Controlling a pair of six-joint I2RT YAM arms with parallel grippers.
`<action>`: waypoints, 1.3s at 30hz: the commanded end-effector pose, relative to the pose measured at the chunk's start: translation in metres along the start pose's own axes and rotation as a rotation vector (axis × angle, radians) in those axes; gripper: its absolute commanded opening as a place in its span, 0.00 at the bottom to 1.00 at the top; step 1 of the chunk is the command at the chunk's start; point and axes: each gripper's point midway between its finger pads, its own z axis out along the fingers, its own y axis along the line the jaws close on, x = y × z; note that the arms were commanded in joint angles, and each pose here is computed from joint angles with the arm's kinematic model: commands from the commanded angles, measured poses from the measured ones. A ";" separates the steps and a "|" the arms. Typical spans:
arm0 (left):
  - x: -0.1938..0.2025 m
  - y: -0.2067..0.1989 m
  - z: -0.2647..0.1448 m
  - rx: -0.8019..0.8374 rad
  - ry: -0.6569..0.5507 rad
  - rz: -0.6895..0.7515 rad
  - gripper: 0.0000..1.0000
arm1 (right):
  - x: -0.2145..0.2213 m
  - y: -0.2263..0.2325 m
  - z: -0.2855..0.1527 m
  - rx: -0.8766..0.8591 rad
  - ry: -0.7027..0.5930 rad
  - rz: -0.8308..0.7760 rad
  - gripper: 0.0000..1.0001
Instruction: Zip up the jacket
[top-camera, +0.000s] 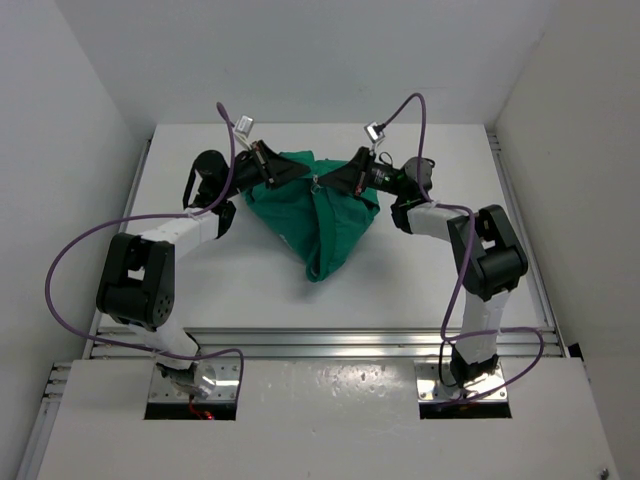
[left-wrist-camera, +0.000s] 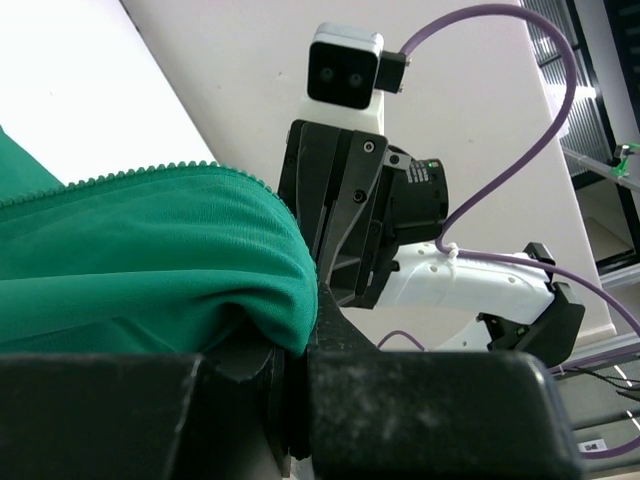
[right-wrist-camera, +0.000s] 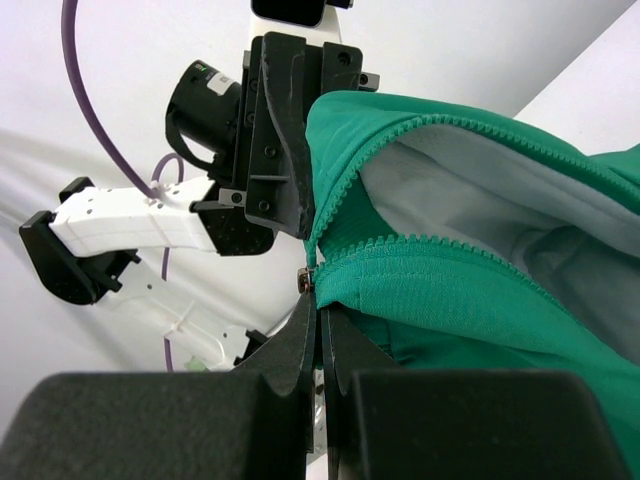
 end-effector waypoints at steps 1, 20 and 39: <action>0.001 -0.023 0.001 0.055 0.019 0.068 0.00 | -0.023 0.028 0.006 -0.105 -0.051 -0.183 0.00; 0.030 -0.022 0.000 0.063 0.118 0.224 0.00 | -0.034 0.025 0.005 -0.101 -0.073 -0.179 0.00; 0.048 -0.022 0.000 0.067 0.202 0.298 0.10 | -0.032 0.023 0.003 -0.095 -0.069 -0.180 0.00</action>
